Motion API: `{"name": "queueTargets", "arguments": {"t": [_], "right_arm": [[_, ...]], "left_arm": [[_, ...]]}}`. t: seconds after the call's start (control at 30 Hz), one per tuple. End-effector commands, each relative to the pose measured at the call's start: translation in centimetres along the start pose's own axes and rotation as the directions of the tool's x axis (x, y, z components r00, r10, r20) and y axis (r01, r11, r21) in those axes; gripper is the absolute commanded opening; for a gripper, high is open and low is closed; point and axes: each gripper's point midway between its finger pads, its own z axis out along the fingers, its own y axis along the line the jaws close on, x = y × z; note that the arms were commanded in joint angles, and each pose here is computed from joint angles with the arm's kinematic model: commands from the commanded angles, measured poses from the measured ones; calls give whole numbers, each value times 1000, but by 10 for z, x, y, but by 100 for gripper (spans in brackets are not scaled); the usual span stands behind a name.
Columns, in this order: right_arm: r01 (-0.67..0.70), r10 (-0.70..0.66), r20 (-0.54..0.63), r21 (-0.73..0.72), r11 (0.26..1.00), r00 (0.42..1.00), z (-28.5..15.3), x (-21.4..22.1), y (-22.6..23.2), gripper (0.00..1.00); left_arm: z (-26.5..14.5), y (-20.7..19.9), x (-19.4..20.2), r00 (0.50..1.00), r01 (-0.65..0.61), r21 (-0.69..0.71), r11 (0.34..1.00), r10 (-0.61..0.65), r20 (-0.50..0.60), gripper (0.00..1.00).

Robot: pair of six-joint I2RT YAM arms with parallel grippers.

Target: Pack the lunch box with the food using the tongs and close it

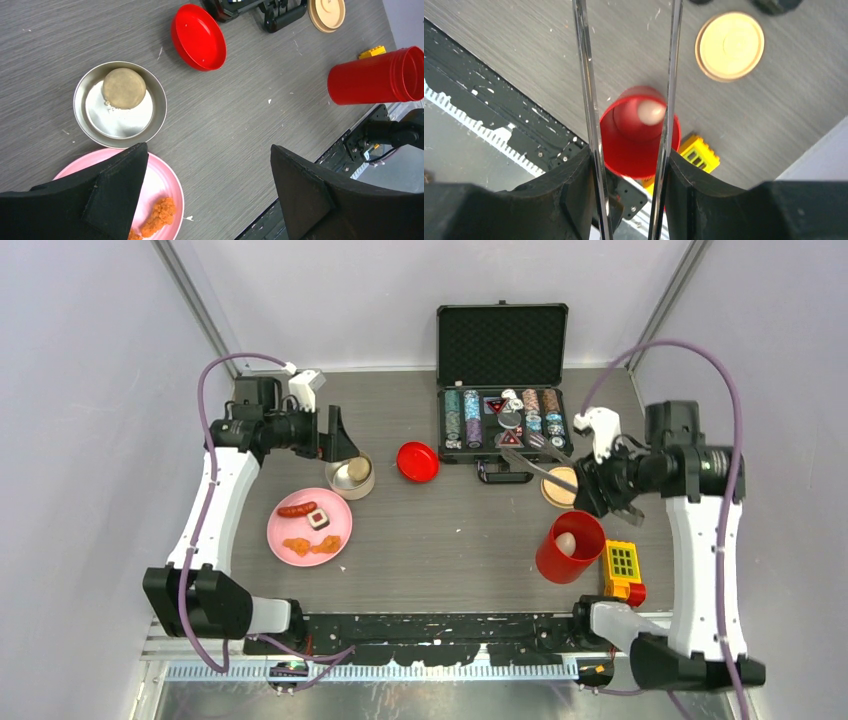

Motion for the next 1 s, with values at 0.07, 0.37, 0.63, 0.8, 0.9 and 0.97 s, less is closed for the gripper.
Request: {"name": "queueTargets", "arguments": {"t": [0.07, 0.37, 0.63, 0.8, 0.9, 0.97], "right_arm": [[163, -160, 91, -32, 986, 983, 28, -69, 8, 50], [351, -344, 81, -98, 931, 935, 109, -141, 76, 46], [313, -310, 52, -243, 918, 949, 175, -165, 173, 41], [233, -224, 63, -254, 939, 973, 195, -178, 217, 41], [184, -173, 65, -254, 950, 983, 205, -178, 241, 41], [157, -146, 62, -236, 959, 987, 213, -178, 252, 41]], "left_arm": [[-13, 19, -18, 996, 77, -57, 995, -74, 57, 95], [-36, 70, -23, 959, 259, -156, 953, -236, 155, 95], [-59, 102, -28, 923, 359, -315, 878, -285, 258, 95], [-67, 115, -27, 902, 410, -379, 829, -308, 302, 96], [-70, 119, -27, 894, 429, -398, 810, -318, 317, 96], [-73, 123, -27, 884, 450, -407, 795, -331, 331, 97]]}}
